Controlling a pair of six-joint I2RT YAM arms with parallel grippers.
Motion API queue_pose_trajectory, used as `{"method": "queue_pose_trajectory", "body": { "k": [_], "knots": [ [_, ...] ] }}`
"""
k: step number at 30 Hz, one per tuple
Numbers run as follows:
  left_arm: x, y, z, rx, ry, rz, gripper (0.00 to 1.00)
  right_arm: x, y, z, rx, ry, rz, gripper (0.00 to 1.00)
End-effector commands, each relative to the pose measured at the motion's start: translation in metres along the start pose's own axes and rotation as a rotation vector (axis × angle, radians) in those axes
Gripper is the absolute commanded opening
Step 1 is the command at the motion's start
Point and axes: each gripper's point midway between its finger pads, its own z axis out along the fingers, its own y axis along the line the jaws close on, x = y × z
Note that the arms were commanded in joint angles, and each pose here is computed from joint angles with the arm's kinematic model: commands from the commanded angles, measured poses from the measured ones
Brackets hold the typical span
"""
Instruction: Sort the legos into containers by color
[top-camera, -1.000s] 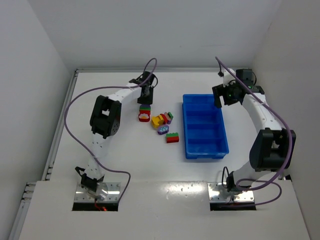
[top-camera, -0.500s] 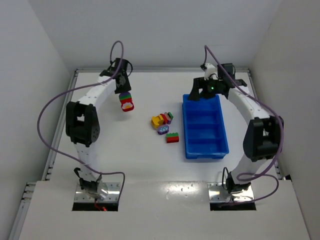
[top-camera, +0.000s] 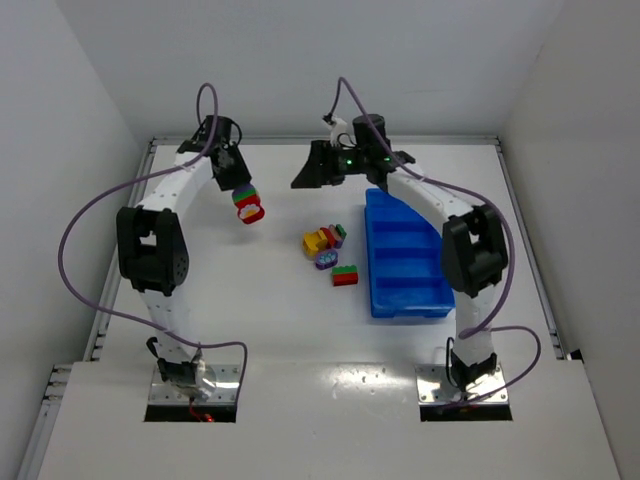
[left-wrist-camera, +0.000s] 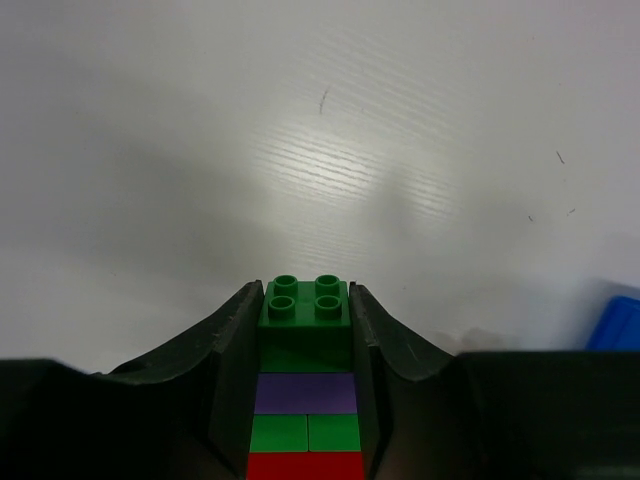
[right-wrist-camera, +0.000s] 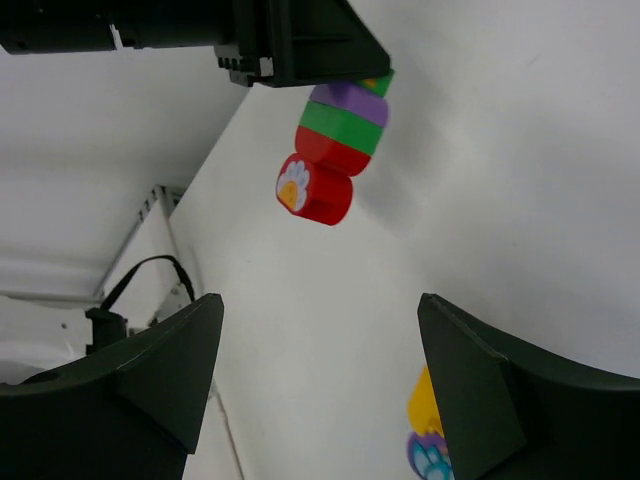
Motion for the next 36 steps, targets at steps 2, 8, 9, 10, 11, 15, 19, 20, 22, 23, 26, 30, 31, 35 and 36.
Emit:
{"method": "queue_pose_trajectory", "body": {
  "k": [2, 8, 9, 10, 11, 15, 19, 20, 22, 23, 26, 30, 31, 35, 36],
  "knots": [
    [-0.013, -0.01, -0.021, 0.097, -0.021, -0.055, 0.0, -0.013, 0.022, 0.033, -0.104, -0.025, 0.037, 0.79],
    [-0.012, -0.004, -0.02, 0.109, 0.001, -0.082, 0.0, -0.008, 0.033, 0.06, -0.134, -0.007, 0.033, 0.79],
    [-0.014, -0.001, -0.02, 0.114, 0.004, -0.099, 0.0, -0.01, 0.033, 0.062, -0.135, -0.009, 0.042, 0.79],
    [-0.014, -0.003, -0.018, 0.122, 0.009, -0.099, 0.0, 0.0, 0.028, 0.071, -0.126, 0.007, 0.054, 0.79],
    [-0.014, -0.003, -0.018, 0.122, 0.009, -0.099, 0.0, 0.002, 0.032, 0.076, -0.135, 0.014, 0.048, 0.79],
    [-0.022, -0.007, -0.019, 0.15, 0.002, -0.113, 0.0, 0.006, 0.028, 0.094, -0.131, 0.018, 0.08, 0.79],
    [-0.022, -0.007, -0.019, 0.15, 0.002, -0.113, 0.0, 0.001, 0.035, 0.11, -0.153, 0.017, 0.083, 0.79],
    [-0.02, -0.006, -0.015, 0.145, 0.01, -0.114, 0.0, 0.004, 0.03, 0.114, -0.151, 0.021, 0.087, 0.79],
    [-0.021, -0.009, -0.014, 0.154, 0.013, -0.113, 0.0, 0.007, 0.035, 0.12, -0.157, 0.032, 0.086, 0.79],
    [-0.021, -0.009, -0.014, 0.154, 0.013, -0.113, 0.0, 0.007, 0.04, 0.122, -0.157, 0.032, 0.082, 0.78],
    [-0.019, -0.008, -0.007, 0.148, 0.023, -0.114, 0.0, 0.02, 0.044, 0.13, -0.16, 0.061, 0.09, 0.78],
    [-0.025, -0.013, -0.006, 0.165, 0.012, -0.113, 0.0, 0.031, 0.04, 0.135, -0.146, 0.081, 0.105, 0.77],
    [-0.023, -0.012, -0.002, 0.16, 0.021, -0.113, 0.0, 0.031, 0.04, 0.135, -0.145, 0.081, 0.105, 0.76],
    [-0.036, -0.013, -0.001, 0.172, -0.012, -0.118, 0.0, 0.048, 0.03, 0.136, -0.122, 0.12, 0.142, 0.73],
    [-0.039, -0.015, -0.003, 0.177, -0.019, -0.117, 0.0, 0.049, 0.03, 0.136, -0.122, 0.12, 0.142, 0.7]
  ]
}}
